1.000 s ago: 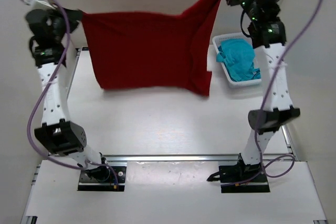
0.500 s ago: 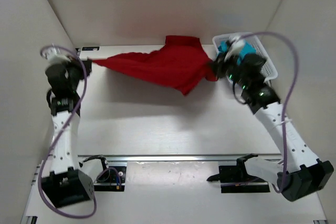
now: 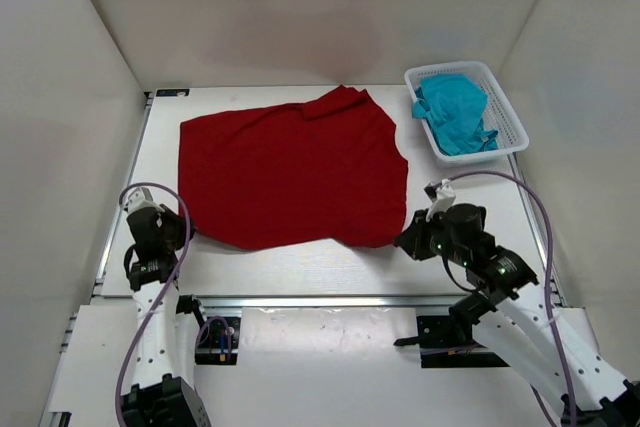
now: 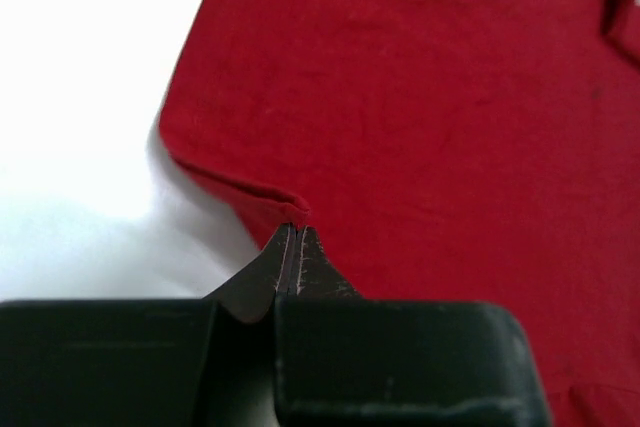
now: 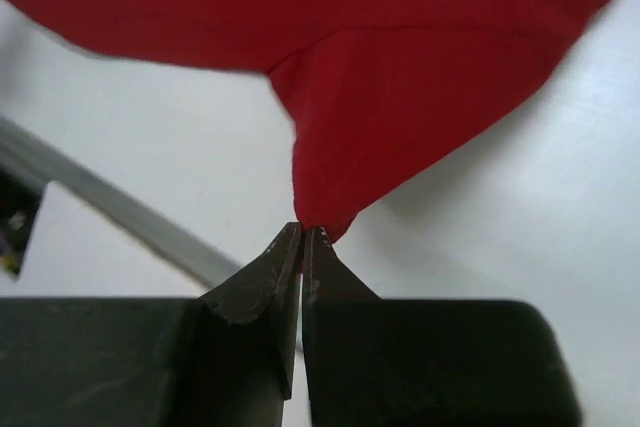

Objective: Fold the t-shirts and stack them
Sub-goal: Grap the side of the flattened tshirt closest away from the robot with both arms

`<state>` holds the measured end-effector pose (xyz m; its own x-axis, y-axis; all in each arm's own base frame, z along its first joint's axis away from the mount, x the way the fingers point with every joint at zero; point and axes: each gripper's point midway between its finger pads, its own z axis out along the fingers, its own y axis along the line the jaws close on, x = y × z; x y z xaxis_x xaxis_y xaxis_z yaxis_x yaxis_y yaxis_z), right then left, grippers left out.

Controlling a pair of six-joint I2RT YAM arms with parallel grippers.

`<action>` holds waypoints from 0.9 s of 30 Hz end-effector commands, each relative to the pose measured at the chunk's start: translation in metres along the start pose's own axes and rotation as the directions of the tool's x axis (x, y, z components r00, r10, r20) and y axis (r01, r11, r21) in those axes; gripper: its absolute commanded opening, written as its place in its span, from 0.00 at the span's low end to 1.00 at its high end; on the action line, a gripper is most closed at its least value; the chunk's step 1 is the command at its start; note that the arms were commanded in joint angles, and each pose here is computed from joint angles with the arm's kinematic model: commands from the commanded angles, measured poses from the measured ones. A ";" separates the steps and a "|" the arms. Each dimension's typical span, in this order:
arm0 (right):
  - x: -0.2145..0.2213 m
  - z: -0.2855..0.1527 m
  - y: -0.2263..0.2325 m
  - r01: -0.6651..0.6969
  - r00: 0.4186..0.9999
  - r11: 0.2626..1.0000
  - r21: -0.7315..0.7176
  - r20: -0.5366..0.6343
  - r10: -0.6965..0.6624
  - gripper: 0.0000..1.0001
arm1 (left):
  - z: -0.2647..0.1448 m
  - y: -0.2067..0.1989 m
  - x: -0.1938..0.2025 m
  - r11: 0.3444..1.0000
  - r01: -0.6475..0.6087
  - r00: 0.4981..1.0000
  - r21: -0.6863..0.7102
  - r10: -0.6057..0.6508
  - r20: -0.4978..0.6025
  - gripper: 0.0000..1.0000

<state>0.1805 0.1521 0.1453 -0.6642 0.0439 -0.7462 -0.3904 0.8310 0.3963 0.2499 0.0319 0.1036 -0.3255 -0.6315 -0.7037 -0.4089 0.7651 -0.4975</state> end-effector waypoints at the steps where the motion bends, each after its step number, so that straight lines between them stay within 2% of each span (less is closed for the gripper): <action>1: 0.030 -0.012 0.020 -0.134 0.988 0.990 -0.046 -0.089 0.130 0.00 | -0.007 -0.001 -0.002 1.000 -0.006 1.000 -0.015 0.007 0.012 0.00; 3: 0.037 -0.015 0.025 -0.131 0.987 0.990 -0.041 -0.095 0.127 0.00 | -0.012 -0.010 -0.016 1.000 -0.007 0.999 0.020 0.007 0.041 0.00; 5: 0.034 -0.007 0.014 -0.102 0.991 0.994 0.034 -0.080 0.104 0.00 | -0.009 -0.014 -0.024 1.000 0.001 0.999 0.031 -0.002 0.049 0.00; 7: 0.021 0.003 0.009 -0.065 0.993 0.996 0.058 -0.096 0.070 0.00 | 0.000 -0.016 -0.021 0.999 0.021 1.000 0.039 -0.021 0.016 0.00; 11: -0.027 0.034 -0.021 -0.088 0.994 0.994 0.065 -0.066 0.092 0.00 | 0.019 -0.010 -0.021 0.994 0.100 0.995 0.044 -0.099 -0.032 0.00; 13: -0.051 0.044 -0.044 -0.099 0.994 0.988 0.119 -0.028 0.102 0.00 | 0.027 -0.007 -0.027 0.991 0.127 0.992 0.037 -0.126 -0.027 0.00; 15: -0.077 0.055 -0.049 -0.081 0.996 0.986 0.146 -0.010 0.083 0.00 | 0.036 -0.001 -0.032 0.988 0.153 0.988 0.014 -0.152 -0.029 0.00; 21: -0.111 0.099 -0.075 -0.107 0.993 0.976 0.189 -0.019 0.113 0.00 | 0.059 -0.001 -0.044 0.977 0.212 0.977 -0.011 -0.212 -0.027 0.00; 27: -0.140 0.133 -0.098 -0.127 0.991 0.970 0.208 -0.016 0.133 0.00 | 0.079 0.022 -0.048 0.969 0.228 0.973 -0.096 -0.231 -0.027 0.00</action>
<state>0.3643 0.1367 0.1246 -0.7710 0.1404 -0.6212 -0.1314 0.9193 0.3709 0.3102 0.0714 0.0742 -0.3007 -0.7989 -0.5209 -0.5535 0.5910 -0.5869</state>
